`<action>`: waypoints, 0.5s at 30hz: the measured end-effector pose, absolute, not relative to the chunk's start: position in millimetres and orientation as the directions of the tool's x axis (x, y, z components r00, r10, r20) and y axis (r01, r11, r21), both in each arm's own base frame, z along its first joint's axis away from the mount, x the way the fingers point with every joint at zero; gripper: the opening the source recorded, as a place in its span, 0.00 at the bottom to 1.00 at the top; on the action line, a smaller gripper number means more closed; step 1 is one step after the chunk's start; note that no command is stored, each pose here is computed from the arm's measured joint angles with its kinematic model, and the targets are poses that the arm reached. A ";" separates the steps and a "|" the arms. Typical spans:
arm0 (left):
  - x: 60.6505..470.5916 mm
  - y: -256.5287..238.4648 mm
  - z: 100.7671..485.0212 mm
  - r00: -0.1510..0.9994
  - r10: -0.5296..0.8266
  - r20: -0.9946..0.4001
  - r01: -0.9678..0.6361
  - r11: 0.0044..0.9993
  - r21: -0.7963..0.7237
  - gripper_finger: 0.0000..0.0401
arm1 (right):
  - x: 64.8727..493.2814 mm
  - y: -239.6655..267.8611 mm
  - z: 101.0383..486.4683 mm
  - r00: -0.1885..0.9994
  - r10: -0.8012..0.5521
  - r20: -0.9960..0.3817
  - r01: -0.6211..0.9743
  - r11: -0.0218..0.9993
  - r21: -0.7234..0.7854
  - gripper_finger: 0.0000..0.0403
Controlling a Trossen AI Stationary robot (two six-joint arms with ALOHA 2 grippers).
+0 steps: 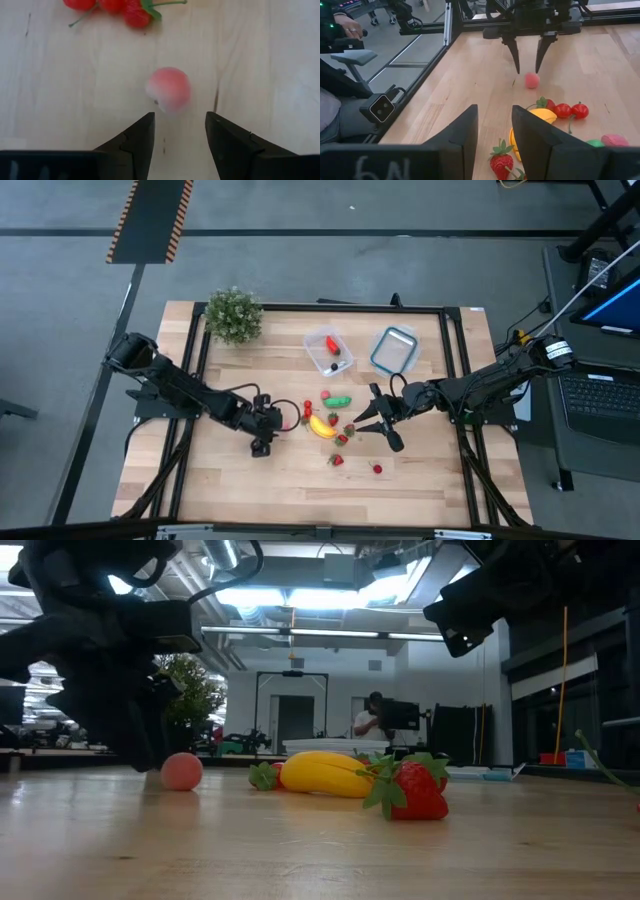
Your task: Pick and placing Produce into tupperware
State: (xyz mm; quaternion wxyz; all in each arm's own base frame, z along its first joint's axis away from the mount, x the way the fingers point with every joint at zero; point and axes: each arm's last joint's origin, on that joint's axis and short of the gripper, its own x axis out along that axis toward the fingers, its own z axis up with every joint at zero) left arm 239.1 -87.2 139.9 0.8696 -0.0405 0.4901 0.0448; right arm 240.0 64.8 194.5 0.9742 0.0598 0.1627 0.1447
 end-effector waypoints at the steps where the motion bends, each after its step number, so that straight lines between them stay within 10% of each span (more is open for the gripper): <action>1: 239.4 -86.3 139.8 0.515 0.040 -0.856 -0.121 0.992 -0.026 0.42 | 240.0 64.9 194.5 0.905 0.301 -0.300 -0.263 0.951 0.163 0.30; 15: 244.6 -83.0 142.0 0.549 0.031 -0.835 -0.130 0.990 -0.048 0.42 | 240.0 64.8 194.4 0.905 0.301 -0.300 -0.263 0.951 0.163 0.30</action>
